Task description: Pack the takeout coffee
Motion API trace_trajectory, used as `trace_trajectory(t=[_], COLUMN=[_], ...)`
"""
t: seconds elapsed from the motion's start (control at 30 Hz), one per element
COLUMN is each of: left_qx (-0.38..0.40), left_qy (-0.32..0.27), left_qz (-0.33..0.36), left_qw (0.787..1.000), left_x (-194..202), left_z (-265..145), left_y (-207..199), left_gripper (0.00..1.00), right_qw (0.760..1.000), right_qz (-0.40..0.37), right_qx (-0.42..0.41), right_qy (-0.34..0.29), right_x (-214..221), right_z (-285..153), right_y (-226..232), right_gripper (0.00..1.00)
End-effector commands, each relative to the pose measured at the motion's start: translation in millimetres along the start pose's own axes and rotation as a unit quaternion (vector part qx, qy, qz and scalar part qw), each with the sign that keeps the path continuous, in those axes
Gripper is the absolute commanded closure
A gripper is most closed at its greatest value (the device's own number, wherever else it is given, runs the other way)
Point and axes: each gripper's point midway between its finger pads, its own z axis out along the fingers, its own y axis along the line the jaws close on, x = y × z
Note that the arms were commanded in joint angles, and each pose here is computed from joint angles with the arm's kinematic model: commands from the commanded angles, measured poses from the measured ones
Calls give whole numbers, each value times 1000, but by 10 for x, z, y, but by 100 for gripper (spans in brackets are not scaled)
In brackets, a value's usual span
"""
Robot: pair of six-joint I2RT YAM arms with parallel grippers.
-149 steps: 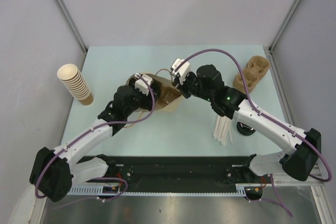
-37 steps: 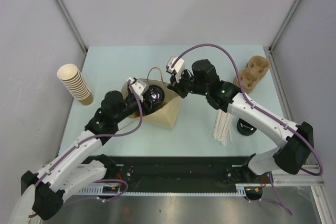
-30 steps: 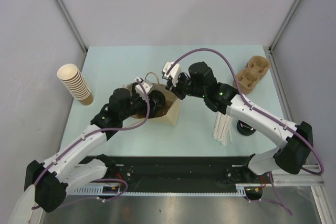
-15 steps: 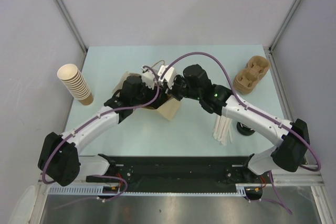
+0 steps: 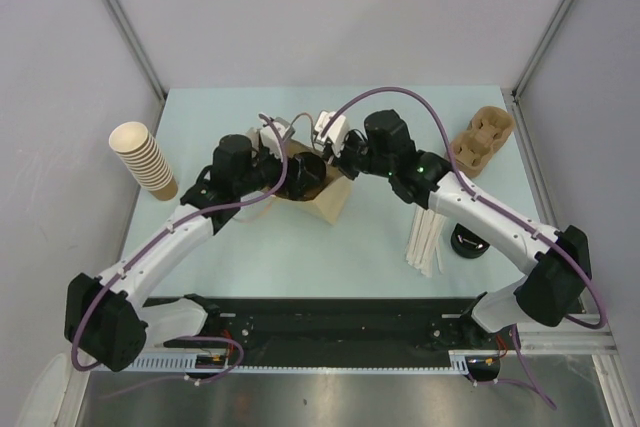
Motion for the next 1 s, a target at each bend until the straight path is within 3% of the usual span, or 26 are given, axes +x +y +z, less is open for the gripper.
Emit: trace_trajectory(t=[0.0,0.43,0.77,0.97], left_qx=[59,152,171,189], left_qy=[-85,-141,-76,-51], left_qz=[61,109,273,310], left_qw=[993,972,944,930], left_x=[-569,-700,-487,-352], left_z=[-220,-477,-436,-423], left_y=[-259,-479,-395,-386], left_gripper=[100,100,100,100], right_qw=[998,995,982,976], right_qz=[-18,0,-51,-78], right_qx=[-22,-66,-168,-190], right_qy=[-52,-74,-75,-73], right_x=[-319,-412,-365,-379], right_z=[-27,-138,-284,-286], right_y=[-20,7,244,379], right_gripper=[100,100,100,100])
